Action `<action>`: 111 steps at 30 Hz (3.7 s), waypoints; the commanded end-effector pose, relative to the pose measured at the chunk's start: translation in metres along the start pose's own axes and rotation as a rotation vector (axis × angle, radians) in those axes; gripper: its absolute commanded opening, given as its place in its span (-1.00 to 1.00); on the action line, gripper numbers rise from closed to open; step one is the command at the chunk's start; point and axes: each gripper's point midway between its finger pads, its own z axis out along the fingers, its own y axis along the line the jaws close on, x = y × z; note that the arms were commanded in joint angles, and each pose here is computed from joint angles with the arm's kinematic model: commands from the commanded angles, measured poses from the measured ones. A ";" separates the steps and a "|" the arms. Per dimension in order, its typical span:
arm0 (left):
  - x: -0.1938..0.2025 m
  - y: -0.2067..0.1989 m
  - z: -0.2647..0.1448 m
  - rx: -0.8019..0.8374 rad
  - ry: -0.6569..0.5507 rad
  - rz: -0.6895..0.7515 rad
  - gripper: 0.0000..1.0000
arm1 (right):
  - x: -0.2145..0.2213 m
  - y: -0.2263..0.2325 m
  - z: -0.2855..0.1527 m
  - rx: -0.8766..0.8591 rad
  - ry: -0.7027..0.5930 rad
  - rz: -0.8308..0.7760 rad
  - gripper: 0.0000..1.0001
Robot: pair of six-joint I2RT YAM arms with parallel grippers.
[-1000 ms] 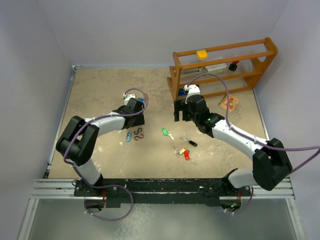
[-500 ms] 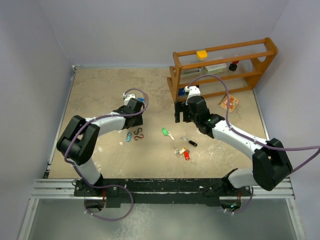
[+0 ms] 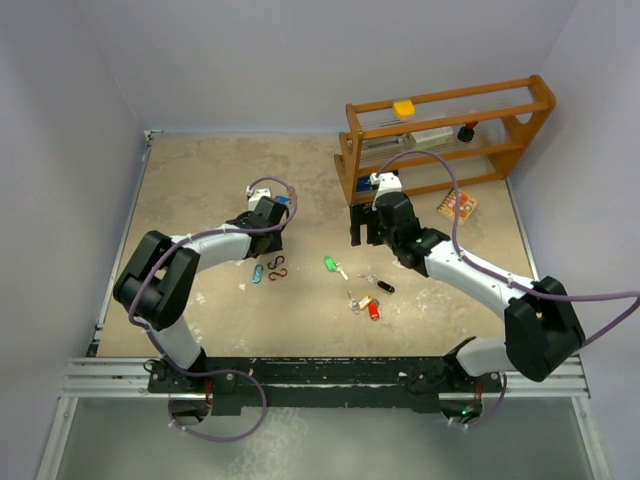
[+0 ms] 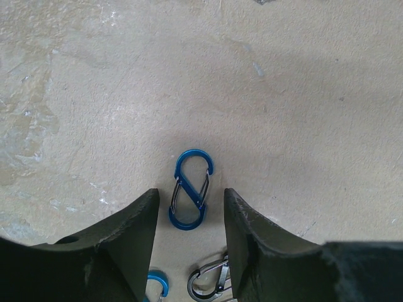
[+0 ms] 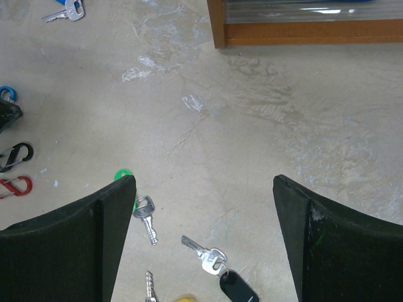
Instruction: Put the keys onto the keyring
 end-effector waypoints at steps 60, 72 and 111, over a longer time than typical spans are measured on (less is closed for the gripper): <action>-0.060 -0.040 -0.051 0.257 -0.208 -0.043 -1.00 | 0.021 0.011 0.014 -0.077 0.092 -0.032 0.81; -0.061 -0.052 -0.045 0.318 -0.148 -0.057 -1.00 | 0.036 0.055 0.029 -0.253 0.208 -0.124 0.59; -0.062 -0.029 -0.034 0.329 -0.143 -0.148 -1.00 | 0.082 0.085 0.036 -0.126 0.392 -0.069 -0.08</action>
